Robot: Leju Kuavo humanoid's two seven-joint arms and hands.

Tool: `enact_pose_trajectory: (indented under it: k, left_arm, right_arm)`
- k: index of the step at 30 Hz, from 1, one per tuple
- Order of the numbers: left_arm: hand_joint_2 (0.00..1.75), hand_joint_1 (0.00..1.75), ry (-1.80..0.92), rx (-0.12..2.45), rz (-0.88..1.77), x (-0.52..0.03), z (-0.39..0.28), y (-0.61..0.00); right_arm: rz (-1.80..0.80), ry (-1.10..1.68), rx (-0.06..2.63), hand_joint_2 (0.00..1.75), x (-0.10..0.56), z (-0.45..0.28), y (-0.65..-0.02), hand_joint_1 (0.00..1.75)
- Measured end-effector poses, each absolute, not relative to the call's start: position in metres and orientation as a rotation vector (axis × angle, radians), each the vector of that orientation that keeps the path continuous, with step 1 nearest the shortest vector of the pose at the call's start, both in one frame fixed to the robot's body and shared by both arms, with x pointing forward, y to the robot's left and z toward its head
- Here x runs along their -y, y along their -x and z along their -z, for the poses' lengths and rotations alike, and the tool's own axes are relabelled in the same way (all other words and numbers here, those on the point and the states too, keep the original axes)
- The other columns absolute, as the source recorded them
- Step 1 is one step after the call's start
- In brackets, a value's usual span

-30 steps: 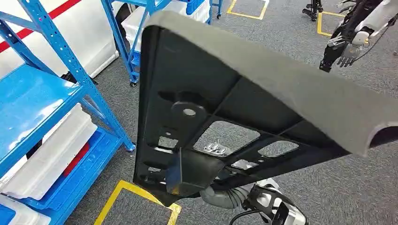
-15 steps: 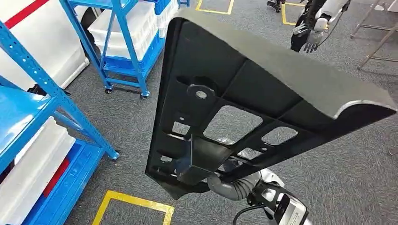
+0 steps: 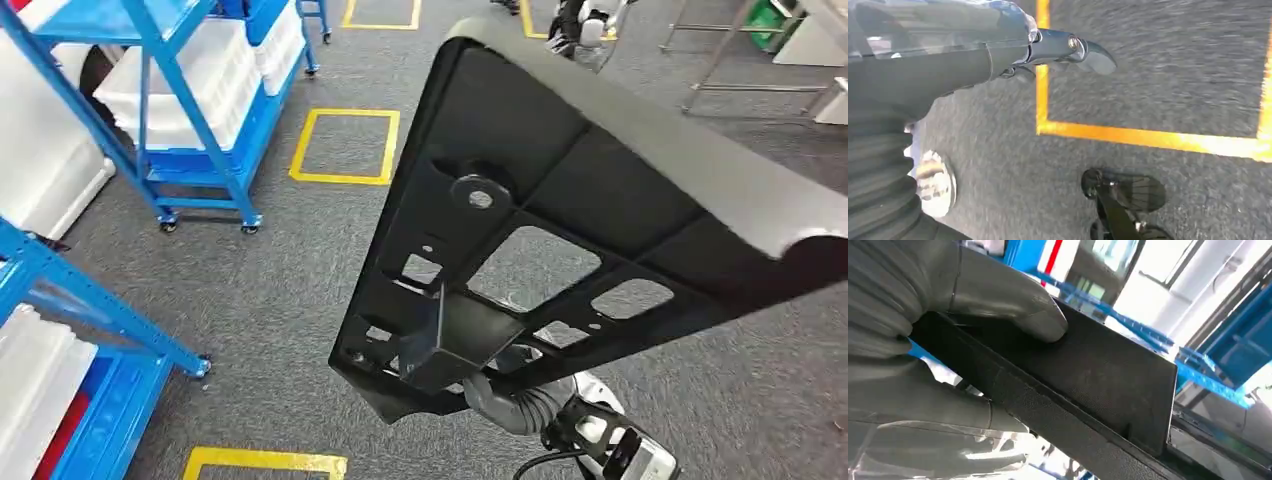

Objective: Take the parts from the cabinet and place them on the table.

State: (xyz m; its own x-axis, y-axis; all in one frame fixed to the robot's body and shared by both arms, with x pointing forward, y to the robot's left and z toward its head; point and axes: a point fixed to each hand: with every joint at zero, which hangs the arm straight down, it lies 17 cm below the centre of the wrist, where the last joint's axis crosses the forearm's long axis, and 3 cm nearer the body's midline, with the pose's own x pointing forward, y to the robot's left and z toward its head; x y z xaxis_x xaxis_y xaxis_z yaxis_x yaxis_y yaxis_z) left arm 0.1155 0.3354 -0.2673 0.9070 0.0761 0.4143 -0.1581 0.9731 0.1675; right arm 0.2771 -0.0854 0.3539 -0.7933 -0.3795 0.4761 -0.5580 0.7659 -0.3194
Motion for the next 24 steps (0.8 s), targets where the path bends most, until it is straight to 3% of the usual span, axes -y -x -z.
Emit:
enact_pose_trajectory:
  k: [13, 24]
  left_arm:
    - [1.75, 0.00, -0.217, 0.419, -0.045, -0.351, 0.265, -0.126]
    - [1.75, 0.00, -0.227, 0.425, -0.056, -0.346, 0.265, -0.129]
  right_arm:
    - [-0.571, -0.637, 2.589, 1.75, 0.093, -0.353, -0.285, 1.75]
    - [-0.612, -0.732, 2.589, 1.75, 0.084, -0.362, -0.282, 1.75]
